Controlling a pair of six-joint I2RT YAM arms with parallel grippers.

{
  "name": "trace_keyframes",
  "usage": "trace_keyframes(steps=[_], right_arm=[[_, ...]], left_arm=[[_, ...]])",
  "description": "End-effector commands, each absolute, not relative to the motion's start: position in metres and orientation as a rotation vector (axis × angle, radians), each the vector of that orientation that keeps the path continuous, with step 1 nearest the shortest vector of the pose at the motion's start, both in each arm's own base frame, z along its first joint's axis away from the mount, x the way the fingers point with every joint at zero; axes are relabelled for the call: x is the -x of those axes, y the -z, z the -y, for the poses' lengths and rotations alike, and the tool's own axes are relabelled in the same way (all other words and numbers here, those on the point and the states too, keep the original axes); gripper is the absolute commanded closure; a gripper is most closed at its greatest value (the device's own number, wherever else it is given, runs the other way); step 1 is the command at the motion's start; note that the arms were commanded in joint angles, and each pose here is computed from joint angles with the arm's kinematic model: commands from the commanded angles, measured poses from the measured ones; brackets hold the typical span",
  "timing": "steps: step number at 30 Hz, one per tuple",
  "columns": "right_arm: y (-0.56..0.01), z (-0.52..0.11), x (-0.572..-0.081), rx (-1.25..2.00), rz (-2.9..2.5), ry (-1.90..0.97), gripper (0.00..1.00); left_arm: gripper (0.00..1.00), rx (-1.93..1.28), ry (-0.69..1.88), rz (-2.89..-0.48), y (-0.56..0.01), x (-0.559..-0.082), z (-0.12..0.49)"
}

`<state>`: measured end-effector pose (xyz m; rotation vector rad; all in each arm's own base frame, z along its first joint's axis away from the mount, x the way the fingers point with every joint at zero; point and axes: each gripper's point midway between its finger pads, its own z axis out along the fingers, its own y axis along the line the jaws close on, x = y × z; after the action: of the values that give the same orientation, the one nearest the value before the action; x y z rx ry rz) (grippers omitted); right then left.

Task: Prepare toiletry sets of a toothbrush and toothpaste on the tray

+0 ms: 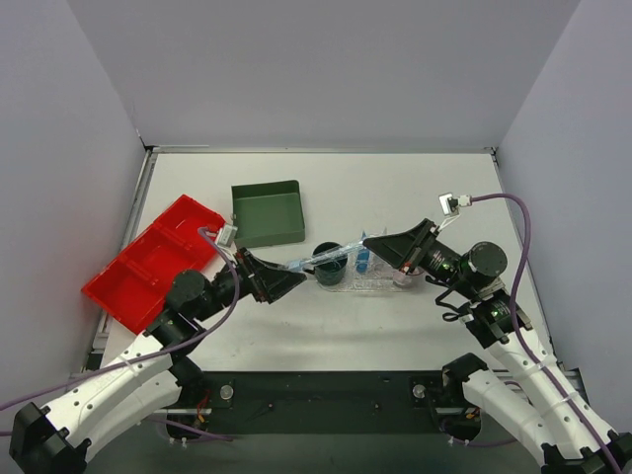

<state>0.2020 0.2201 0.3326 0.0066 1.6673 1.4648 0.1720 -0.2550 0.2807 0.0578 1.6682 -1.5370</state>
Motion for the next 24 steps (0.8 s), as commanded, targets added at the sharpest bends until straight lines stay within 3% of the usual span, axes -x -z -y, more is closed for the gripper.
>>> trace_keyframes(steps=[1, 24], right_arm=[[-0.362, -0.219, -0.194, 0.046, -1.538, -1.526, 1.0], [-0.358, -0.22, -0.197, 0.026, -1.551, -1.554, 1.0]], left_arm=[[0.16, -0.103, 1.672, -1.542, -0.314, -0.162, 0.261], [0.33, -0.048, 1.666, -1.46, -0.325, -0.17, 0.255]])
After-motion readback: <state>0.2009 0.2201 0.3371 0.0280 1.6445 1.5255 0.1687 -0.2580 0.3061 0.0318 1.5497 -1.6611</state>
